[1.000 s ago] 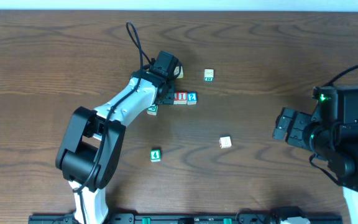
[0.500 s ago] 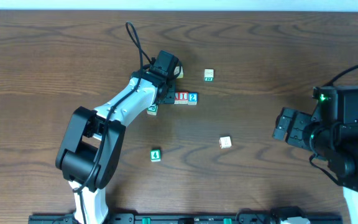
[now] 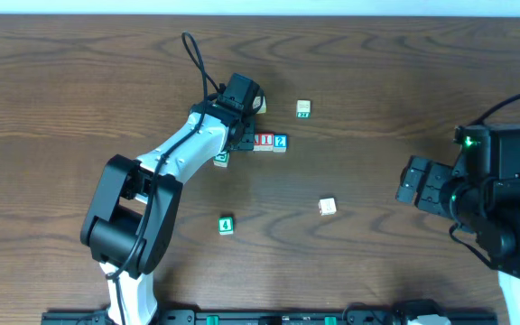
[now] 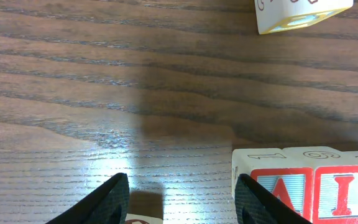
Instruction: Spell out Ai2
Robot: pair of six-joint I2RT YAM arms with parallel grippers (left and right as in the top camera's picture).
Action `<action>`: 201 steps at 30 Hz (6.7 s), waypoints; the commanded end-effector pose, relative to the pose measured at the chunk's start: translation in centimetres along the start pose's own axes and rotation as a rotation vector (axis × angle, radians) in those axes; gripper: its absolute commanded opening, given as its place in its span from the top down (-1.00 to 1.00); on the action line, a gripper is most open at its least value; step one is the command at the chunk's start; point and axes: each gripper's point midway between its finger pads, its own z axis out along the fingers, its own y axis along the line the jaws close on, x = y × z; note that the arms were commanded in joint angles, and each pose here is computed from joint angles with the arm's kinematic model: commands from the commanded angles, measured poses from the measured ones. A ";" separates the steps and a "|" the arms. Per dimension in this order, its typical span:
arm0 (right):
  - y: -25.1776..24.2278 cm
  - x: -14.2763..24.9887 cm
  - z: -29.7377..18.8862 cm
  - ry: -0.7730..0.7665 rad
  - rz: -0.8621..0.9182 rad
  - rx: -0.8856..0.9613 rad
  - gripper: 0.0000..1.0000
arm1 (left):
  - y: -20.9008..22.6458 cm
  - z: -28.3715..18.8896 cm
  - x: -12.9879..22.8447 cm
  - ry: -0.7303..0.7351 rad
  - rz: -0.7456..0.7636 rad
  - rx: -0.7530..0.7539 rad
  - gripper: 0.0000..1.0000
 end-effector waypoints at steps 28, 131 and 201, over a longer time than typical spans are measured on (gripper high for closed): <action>0.2 -1.6 -0.5 -0.072 0.014 -0.011 -0.98 | 7.4 -19.2 -8.8 -0.371 -0.057 -0.131 -0.41; -0.8 7.0 15.0 -0.622 -0.220 -0.257 -0.98 | 17.4 -12.3 13.5 -0.847 -0.152 -0.205 -0.91; 1.3 5.9 11.4 -0.794 -0.301 -0.327 -0.99 | 21.8 -18.9 12.4 -1.134 -0.353 -0.293 -0.91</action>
